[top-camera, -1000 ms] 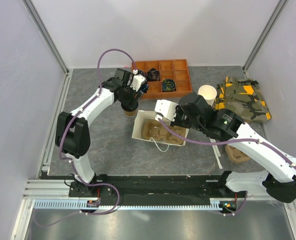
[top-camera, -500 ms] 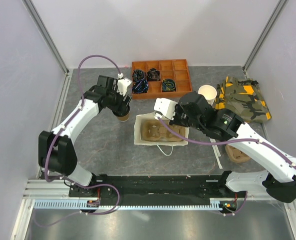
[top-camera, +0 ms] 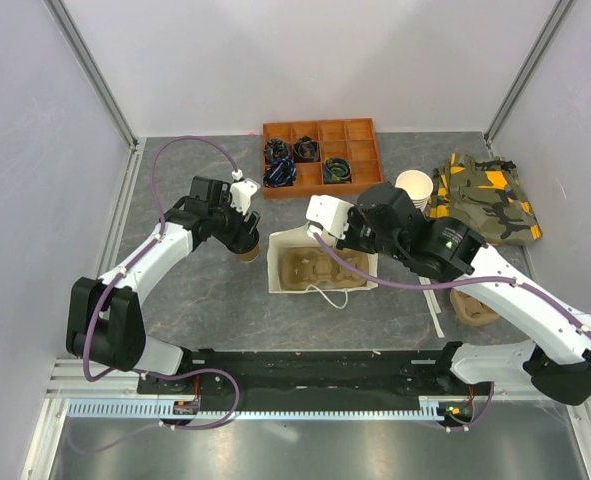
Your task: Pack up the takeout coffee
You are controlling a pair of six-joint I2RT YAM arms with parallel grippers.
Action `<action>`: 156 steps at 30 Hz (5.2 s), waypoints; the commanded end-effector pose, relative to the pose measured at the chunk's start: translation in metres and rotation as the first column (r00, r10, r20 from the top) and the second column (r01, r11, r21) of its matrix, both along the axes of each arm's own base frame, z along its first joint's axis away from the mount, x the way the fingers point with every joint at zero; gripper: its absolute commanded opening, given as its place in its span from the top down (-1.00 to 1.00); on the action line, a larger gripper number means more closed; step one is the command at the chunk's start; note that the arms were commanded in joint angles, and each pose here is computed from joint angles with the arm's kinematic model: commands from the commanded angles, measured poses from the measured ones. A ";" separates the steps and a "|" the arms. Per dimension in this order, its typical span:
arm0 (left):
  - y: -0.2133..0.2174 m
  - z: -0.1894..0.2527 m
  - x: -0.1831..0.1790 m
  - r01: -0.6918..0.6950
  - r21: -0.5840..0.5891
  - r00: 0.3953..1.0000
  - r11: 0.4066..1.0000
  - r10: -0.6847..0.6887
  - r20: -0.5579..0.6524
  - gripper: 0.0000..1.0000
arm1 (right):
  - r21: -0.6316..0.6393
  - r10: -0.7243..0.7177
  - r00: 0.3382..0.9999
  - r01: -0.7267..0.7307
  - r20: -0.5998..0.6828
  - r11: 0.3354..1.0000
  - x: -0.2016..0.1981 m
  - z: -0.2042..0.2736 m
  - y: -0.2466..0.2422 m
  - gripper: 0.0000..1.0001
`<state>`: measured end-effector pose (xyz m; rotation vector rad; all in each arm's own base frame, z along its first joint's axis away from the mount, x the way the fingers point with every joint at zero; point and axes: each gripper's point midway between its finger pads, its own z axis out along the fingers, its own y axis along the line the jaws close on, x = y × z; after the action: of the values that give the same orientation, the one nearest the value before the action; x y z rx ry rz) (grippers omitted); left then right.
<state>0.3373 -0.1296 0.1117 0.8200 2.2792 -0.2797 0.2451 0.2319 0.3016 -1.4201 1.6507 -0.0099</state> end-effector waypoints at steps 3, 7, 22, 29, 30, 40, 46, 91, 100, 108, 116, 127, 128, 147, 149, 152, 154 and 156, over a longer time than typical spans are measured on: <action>0.002 0.003 0.002 0.047 0.025 0.999 0.999 -0.047 0.026 -0.15 | 0.058 -0.014 1.000 0.012 0.025 0.998 0.005 0.015 0.006 1.00; 0.005 0.001 0.001 0.062 0.056 0.998 0.997 -0.063 0.019 -0.25 | 0.053 -0.012 1.000 0.011 0.027 0.999 0.006 0.014 0.006 1.00; 0.013 -0.007 -0.002 0.077 0.111 0.997 0.991 -0.074 -0.029 -0.45 | 0.048 -0.015 0.999 0.013 0.032 0.999 0.007 0.013 0.005 1.00; 0.011 -0.001 -0.005 0.083 0.099 0.996 0.992 -0.081 -0.024 -0.24 | 0.064 -0.022 0.999 0.020 0.031 0.998 0.006 0.014 0.006 1.00; 0.008 0.004 -0.006 0.088 0.081 0.996 0.993 -0.087 -0.016 -0.22 | 0.073 -0.027 0.999 0.025 0.031 0.997 0.007 0.015 0.006 1.00; -0.013 0.147 -0.040 0.175 -0.169 0.943 0.970 -0.116 0.311 0.01 | 0.159 -0.109 0.994 0.103 0.024 0.982 0.009 0.022 0.003 1.00; -0.013 0.226 -0.092 0.234 -0.259 0.896 0.937 -0.105 0.431 -0.01 | 0.184 -0.105 0.994 0.099 0.026 0.978 0.004 0.021 0.001 1.00; -0.121 0.224 -0.131 0.293 -0.482 0.935 0.826 -0.143 0.324 0.15 | 0.347 -0.332 0.942 0.326 -0.043 0.879 0.010 0.039 0.024 1.00; -0.128 0.184 -0.105 0.231 -0.448 0.940 0.864 -0.079 0.332 0.16 | 0.399 -0.347 0.919 0.393 -0.187 0.829 -0.001 0.022 0.032 1.00; -0.133 0.155 -0.104 0.231 -0.446 0.944 0.864 -0.089 0.318 0.17 | 0.431 -0.286 0.913 0.392 -0.291 0.813 -0.018 0.006 0.040 1.00; -0.140 0.124 -0.108 0.272 -0.400 0.932 0.875 -0.136 0.336 0.17 | 0.441 -0.256 0.914 0.379 -0.314 0.813 -0.026 0.000 0.044 1.00; -0.121 0.122 -0.116 0.309 -0.315 0.888 0.898 -0.154 0.433 0.15 | 0.466 -0.176 0.953 0.276 -0.248 0.840 -0.043 0.008 0.046 1.00; -0.118 0.127 -0.116 0.309 -0.310 0.880 0.899 -0.146 0.452 0.15 | 0.472 -0.175 0.954 0.274 -0.244 0.838 -0.044 0.009 0.044 1.00; -0.152 0.123 -0.120 0.384 -0.385 0.880 0.839 -0.207 0.427 0.16 | 0.469 -0.234 0.931 0.346 -0.281 0.812 -0.035 -0.002 0.053 1.00; -0.157 0.115 -0.116 0.373 -0.392 0.889 0.841 -0.203 0.410 0.15 | 0.467 -0.237 0.928 0.353 -0.289 0.811 -0.035 -0.002 0.054 1.00; -0.164 0.106 -0.113 0.373 -0.393 0.893 0.840 -0.210 0.398 0.16 | 0.466 -0.244 0.922 0.366 -0.301 0.806 -0.035 -0.004 0.054 1.00; -0.166 0.100 -0.110 0.368 -0.388 0.895 0.845 -0.208 0.396 0.16 | 0.467 -0.248 0.919 0.372 -0.306 0.802 -0.035 -0.004 0.054 1.00; -0.168 0.090 -0.109 0.363 -0.380 0.901 0.851 -0.217 0.376 0.17 | 0.468 -0.248 0.918 0.373 -0.308 0.801 -0.035 -0.003 0.054 1.00</action>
<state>0.2247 -0.2848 0.1968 0.9209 1.7272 -0.6773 0.2073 0.2823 0.2858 -0.8041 1.8911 0.3749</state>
